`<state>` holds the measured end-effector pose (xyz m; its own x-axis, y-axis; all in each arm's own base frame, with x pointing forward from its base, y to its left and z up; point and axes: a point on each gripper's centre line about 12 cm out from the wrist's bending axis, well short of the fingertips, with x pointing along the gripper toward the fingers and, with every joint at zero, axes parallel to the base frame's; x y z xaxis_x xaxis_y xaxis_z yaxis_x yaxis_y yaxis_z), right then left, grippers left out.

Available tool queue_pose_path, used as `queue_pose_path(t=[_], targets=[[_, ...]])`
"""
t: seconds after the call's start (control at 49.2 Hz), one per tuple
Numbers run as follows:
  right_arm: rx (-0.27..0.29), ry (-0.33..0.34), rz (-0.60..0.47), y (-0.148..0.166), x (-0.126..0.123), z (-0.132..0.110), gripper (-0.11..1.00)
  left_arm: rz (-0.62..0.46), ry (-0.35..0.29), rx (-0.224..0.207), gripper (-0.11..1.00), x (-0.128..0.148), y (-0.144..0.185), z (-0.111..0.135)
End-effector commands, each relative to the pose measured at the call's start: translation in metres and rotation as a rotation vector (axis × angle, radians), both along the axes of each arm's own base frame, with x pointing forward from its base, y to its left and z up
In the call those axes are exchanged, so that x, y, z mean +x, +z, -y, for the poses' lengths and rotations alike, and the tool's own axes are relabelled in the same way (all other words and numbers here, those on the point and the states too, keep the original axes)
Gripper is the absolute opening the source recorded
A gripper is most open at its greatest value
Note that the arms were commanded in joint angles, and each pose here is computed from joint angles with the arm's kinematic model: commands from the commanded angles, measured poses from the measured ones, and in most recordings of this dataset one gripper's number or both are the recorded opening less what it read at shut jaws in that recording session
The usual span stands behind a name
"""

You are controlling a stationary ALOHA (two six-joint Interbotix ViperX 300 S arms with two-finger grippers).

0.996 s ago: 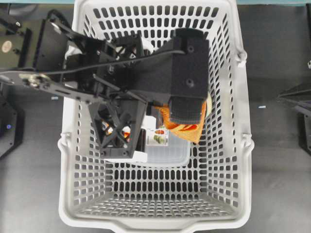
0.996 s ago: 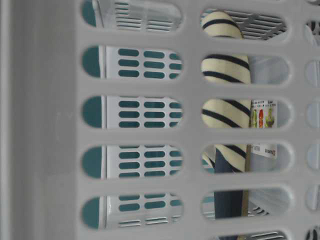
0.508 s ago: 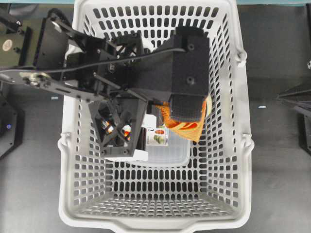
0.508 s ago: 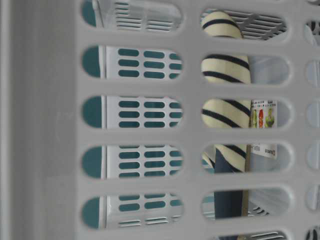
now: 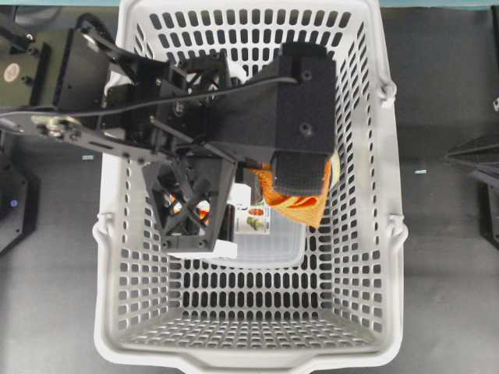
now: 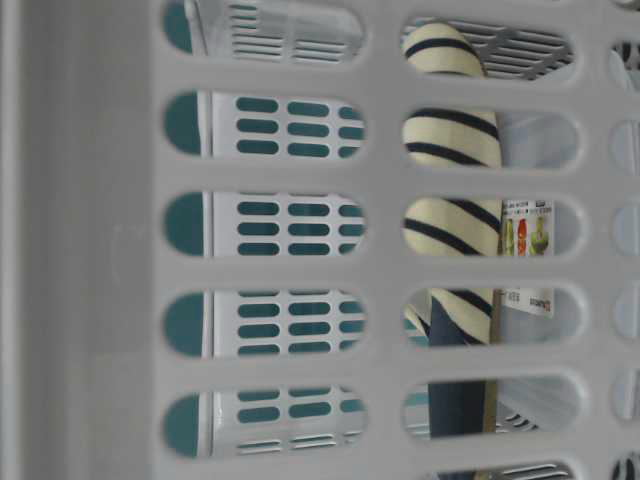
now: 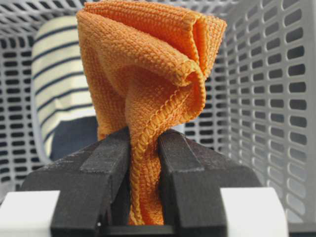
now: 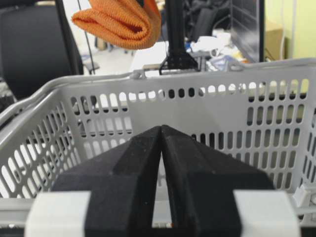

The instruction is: Pick up the orange cloth from the shopping basket with the left arm.

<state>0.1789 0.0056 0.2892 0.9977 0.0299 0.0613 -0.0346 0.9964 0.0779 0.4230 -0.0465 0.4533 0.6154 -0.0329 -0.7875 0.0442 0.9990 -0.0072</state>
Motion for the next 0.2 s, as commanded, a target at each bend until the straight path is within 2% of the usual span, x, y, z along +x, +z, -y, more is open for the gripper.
queue_pose_path(t=[0.0,0.183], targets=[[0.005,0.001,0.008,0.0024,0.0009,-0.0002,0.0,0.043,0.004,-0.003,0.12,-0.0047,0.015,-0.0016],[0.005,0.001,0.009,0.0024,0.0003,-0.0002,0.0,0.043,0.004,-0.003,0.12,-0.0047,0.015,-0.0016]])
